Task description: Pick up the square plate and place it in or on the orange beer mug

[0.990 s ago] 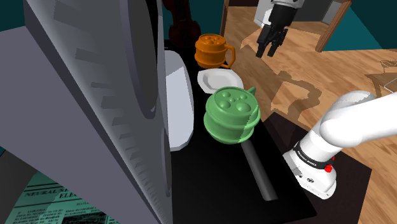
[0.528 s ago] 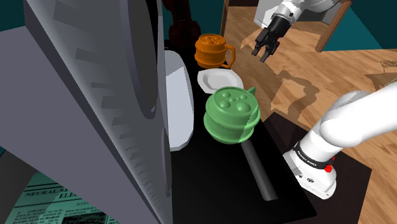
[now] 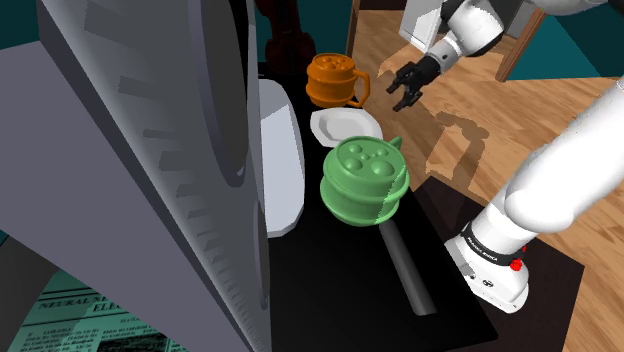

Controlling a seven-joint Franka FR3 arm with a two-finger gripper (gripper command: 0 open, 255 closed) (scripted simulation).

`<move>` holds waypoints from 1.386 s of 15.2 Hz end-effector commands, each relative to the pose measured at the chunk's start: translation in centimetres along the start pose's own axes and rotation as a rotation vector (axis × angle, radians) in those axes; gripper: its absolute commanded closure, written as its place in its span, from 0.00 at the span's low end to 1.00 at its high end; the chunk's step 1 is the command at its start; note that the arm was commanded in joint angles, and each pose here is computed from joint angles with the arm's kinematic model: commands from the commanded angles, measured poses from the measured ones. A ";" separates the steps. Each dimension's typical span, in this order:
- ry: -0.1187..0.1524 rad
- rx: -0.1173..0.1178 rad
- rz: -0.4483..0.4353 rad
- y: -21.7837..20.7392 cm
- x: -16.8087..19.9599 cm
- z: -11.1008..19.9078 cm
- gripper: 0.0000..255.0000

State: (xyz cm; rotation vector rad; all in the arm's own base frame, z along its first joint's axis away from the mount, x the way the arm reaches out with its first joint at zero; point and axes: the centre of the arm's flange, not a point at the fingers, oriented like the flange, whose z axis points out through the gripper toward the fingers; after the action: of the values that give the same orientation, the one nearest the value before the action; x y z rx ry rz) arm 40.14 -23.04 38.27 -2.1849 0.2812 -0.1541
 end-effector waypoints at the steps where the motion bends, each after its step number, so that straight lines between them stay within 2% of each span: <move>1: 0.030 0.099 0.016 3.4 1.3 0.7 0.00; 3: 0.052 0.194 0.037 6.8 2.6 1.8 0.00; 4: 0.060 0.228 0.045 8.0 3.0 2.2 0.00; 12: 0.060 0.228 0.045 7.1 3.3 6.1 0.00; 19: 0.059 0.228 0.045 7.1 3.3 6.1 0.00; 20: 0.059 0.228 0.045 7.1 3.3 6.1 1.00; 21: 0.059 0.228 0.045 7.1 3.3 6.1 1.00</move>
State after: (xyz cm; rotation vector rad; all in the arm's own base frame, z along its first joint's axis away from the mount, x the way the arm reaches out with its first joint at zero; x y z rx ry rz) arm 43.57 -23.13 28.98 -1.9491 0.3292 -0.2159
